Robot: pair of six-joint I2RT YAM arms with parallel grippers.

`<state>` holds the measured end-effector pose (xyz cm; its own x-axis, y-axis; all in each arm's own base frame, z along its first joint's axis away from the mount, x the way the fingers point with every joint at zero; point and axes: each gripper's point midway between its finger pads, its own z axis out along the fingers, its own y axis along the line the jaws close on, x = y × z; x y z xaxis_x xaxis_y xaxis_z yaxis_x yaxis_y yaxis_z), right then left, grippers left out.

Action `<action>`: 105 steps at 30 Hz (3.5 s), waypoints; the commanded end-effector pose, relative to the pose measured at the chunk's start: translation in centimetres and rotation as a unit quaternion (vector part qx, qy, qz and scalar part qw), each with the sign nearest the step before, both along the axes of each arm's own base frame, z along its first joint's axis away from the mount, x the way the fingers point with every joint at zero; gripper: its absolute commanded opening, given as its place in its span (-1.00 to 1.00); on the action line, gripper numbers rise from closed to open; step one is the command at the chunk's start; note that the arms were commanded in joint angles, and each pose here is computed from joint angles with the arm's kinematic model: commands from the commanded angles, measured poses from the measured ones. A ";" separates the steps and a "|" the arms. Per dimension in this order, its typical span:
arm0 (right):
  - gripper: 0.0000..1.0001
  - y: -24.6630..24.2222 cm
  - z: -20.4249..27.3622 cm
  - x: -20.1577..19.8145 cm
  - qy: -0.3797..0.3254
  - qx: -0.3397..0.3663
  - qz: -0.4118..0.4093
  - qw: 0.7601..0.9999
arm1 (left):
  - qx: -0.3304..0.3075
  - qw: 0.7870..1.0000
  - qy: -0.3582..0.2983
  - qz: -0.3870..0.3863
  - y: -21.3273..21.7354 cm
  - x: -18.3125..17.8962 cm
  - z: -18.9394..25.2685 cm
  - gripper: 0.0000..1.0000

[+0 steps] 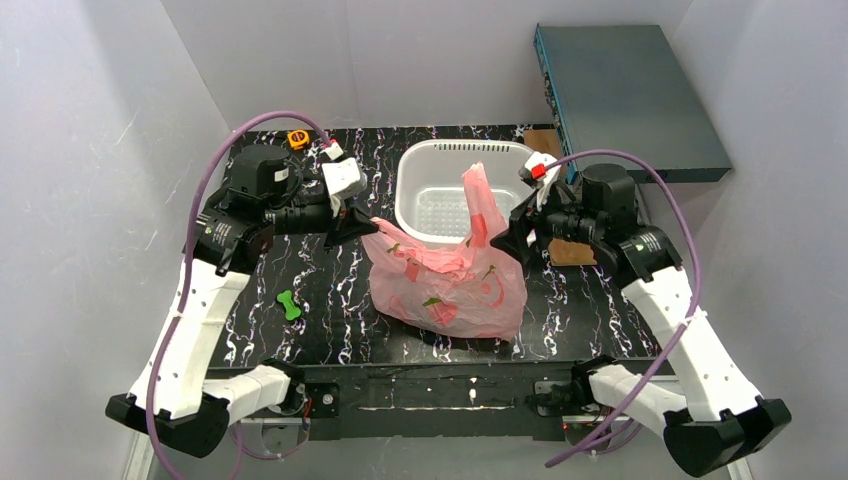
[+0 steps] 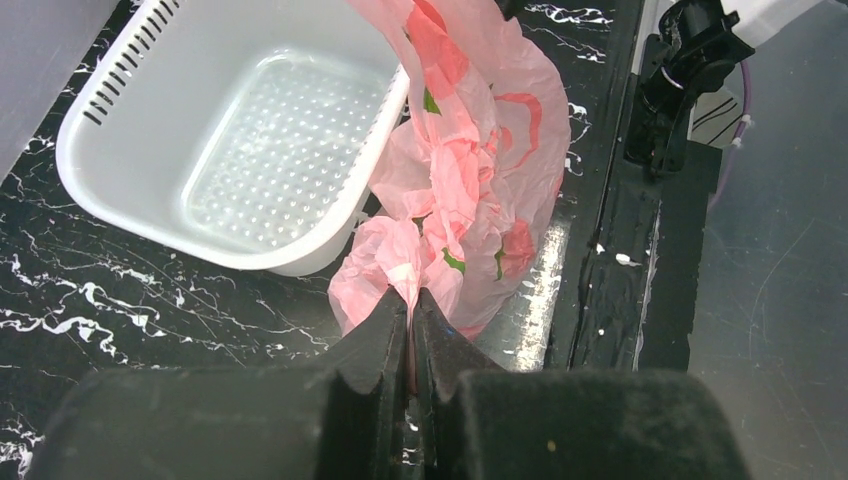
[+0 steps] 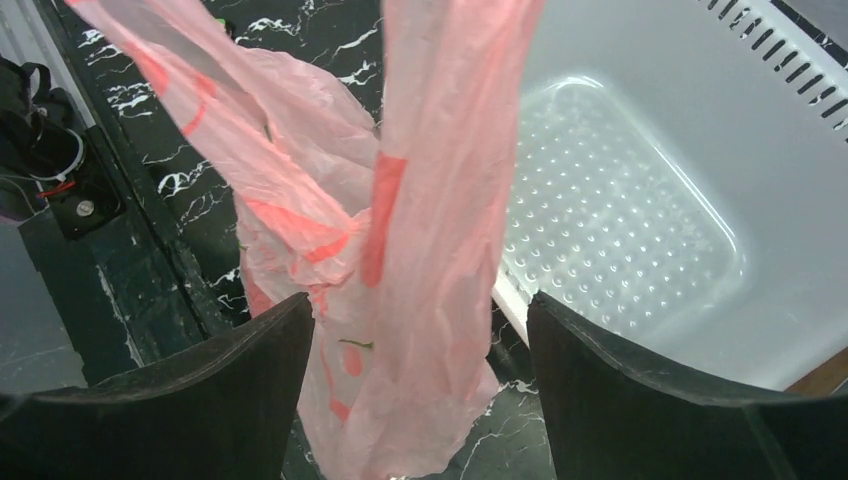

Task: Place the fake fruits into the plastic bag and tie a complex knot

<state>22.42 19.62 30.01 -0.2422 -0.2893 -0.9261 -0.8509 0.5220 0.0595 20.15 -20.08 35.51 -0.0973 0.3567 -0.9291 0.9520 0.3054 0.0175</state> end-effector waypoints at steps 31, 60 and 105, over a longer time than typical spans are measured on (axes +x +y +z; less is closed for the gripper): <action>0.25 3.4 -0.3 2.8 0.030 0.005 0.098 0.995 | 0.036 0.983 -0.070 -0.165 -5.1 -1.2 1.1 -1.00; 0.62 3.2 -0.5 5.3 0.111 0.048 0.114 0.986 | 0.048 0.980 -0.057 -0.184 -5.5 -1.2 0.7 -1.00; -0.15 10.6 2.0 -2.2 0.105 0.095 0.242 0.960 | -0.017 0.987 -0.031 -0.156 -14.2 2.1 0.9 -1.00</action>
<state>19.90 29.87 31.28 -0.3416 -0.2784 -0.8977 -0.9376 0.0349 0.3459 22.66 -33.93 35.22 0.0994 0.3642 -0.9260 0.9948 -0.0145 0.1011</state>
